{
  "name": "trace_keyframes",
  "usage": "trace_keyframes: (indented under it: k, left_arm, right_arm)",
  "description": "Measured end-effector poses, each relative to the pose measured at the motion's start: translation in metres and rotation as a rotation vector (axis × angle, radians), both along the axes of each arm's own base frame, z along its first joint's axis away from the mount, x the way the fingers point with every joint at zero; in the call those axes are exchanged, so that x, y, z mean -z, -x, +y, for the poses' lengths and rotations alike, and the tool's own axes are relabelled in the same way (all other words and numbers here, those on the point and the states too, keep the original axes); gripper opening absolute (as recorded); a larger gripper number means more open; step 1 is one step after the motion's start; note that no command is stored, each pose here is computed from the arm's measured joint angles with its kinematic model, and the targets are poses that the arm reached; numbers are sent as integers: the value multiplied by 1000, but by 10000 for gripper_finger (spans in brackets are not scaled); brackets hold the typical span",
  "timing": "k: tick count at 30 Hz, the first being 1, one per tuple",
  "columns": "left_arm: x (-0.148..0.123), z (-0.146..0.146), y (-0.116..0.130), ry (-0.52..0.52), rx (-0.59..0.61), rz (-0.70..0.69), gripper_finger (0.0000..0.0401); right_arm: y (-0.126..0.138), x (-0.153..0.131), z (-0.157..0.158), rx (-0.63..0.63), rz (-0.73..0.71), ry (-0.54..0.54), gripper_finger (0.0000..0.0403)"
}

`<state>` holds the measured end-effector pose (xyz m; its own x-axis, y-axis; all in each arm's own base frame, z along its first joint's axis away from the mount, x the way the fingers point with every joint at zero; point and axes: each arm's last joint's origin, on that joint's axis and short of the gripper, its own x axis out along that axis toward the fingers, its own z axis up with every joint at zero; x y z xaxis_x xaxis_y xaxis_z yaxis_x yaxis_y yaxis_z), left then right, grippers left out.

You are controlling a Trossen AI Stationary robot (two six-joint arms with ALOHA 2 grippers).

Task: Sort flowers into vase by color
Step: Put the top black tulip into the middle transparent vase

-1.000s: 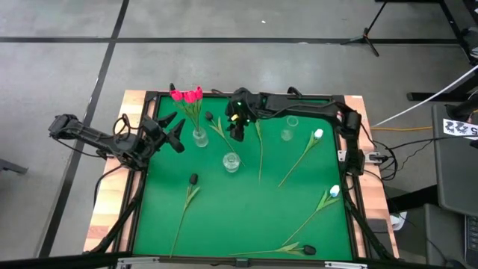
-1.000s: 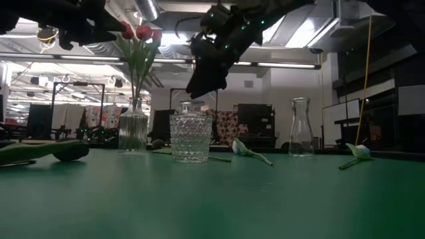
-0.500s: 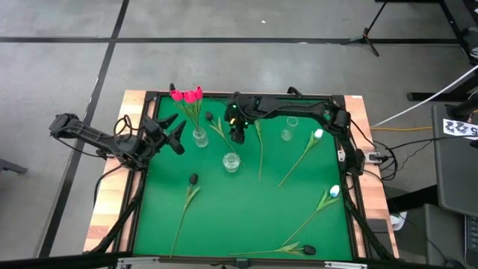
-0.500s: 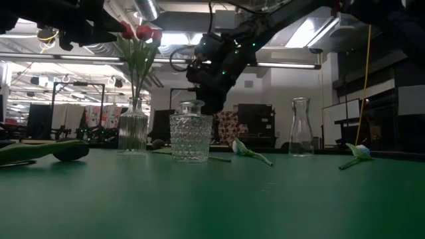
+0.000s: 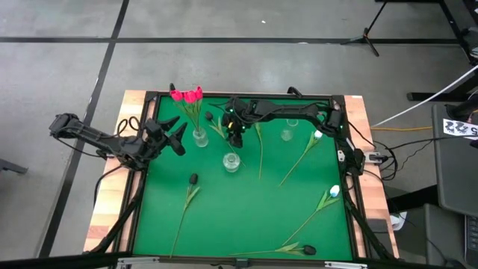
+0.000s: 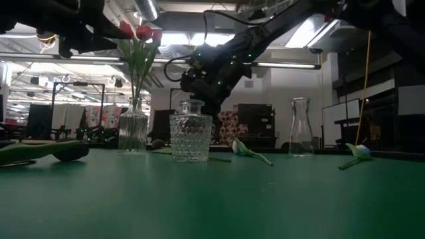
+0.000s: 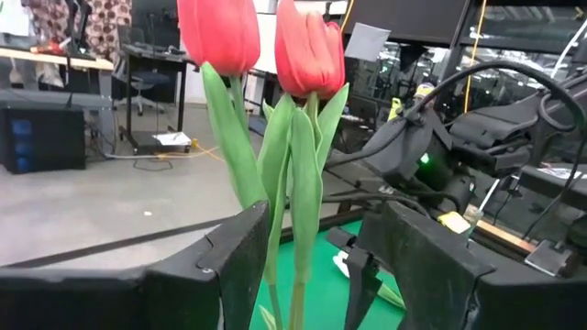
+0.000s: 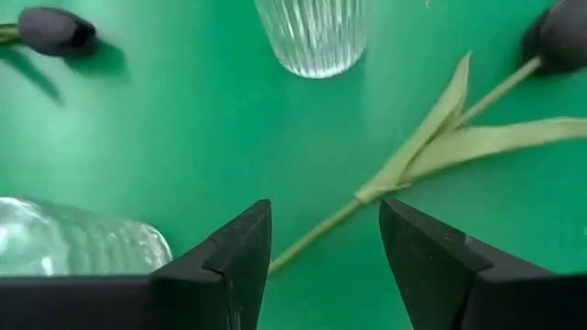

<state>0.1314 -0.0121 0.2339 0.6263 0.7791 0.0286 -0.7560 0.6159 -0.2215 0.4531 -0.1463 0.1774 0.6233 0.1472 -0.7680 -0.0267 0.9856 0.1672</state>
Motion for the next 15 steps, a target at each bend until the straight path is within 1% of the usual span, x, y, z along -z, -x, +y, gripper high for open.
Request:
trace_keyframes:
  k: [8,10,15]
  left_arm:
    - [0,0,0,2,0,-2,210]
    - [0,0,0,2,0,-2,210]
    - [0,0,0,1,0,-1,210]
  right_arm:
    - [-4,9,0,19,15,70,202]
    - [-4,12,3,18,31,81,202]
    - [-7,11,5,15,16,93,202]
